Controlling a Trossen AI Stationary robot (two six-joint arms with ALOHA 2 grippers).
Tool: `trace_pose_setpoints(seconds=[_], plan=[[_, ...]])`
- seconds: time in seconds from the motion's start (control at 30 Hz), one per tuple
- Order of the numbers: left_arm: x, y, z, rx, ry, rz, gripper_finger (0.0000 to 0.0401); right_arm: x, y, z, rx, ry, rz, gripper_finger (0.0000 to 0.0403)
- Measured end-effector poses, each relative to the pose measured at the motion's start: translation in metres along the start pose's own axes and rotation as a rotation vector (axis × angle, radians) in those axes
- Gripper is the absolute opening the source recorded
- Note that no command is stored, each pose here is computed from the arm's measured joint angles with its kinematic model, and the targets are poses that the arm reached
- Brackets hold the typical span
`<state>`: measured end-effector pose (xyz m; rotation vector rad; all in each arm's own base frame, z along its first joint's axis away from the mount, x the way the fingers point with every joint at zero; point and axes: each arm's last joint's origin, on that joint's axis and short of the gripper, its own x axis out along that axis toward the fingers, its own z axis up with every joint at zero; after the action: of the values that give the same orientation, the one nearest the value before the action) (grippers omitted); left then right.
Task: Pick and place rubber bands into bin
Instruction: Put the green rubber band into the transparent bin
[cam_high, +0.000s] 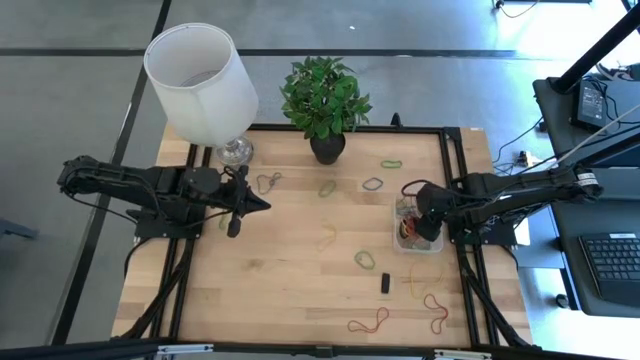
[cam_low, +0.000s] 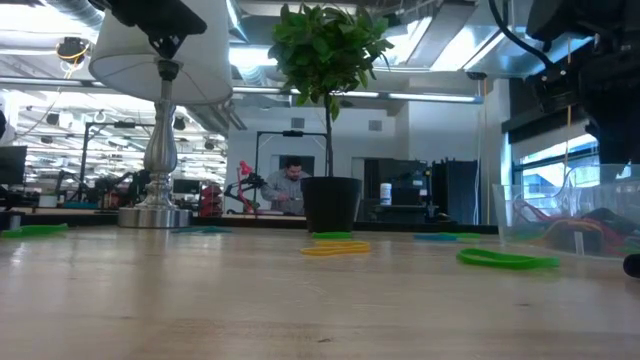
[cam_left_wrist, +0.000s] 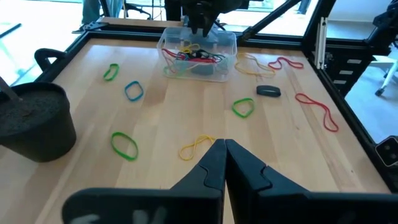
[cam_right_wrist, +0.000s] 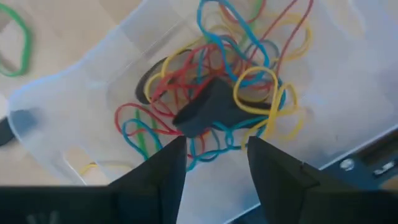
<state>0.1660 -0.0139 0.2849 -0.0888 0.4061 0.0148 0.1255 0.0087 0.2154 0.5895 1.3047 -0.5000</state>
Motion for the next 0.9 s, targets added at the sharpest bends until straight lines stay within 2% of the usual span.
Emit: trace_pose_setpoints(seconds=[0.27, 0.4, 0.5, 0.6, 0.73, 0.9], plan=[[0.0, 0.0, -0.002, 0.003, 0.023, 0.008, 0.0003, 0.0, 0.003, 0.002, 0.095, 0.002, 0.055, 0.0158], [0.0, 0.001, -0.007, 0.002, 0.069, 0.024, 0.0001, -0.001, 0.005, 0.003, 0.099, -0.011, 0.07, 0.0153], [-0.001, 0.003, -0.01, -0.026, 0.099, 0.076, 0.0003, -0.001, 0.006, 0.004, 0.12, -0.021, 0.081, 0.0153], [-0.002, 0.007, -0.016, -0.137, 0.138, 0.18, 0.0003, -0.001, 0.006, 0.005, 0.164, -0.04, 0.075, 0.0153], [-0.005, 0.016, -0.032, -0.284, 0.283, 0.295, 0.0004, -0.001, 0.006, 0.007, 0.207, -0.07, 0.072, 0.0152], [-0.001, 0.024, -0.052, -0.4, 0.562, 0.315, 0.0022, -0.001, 0.007, 0.009, 0.259, -0.099, 0.077, 0.0152]])
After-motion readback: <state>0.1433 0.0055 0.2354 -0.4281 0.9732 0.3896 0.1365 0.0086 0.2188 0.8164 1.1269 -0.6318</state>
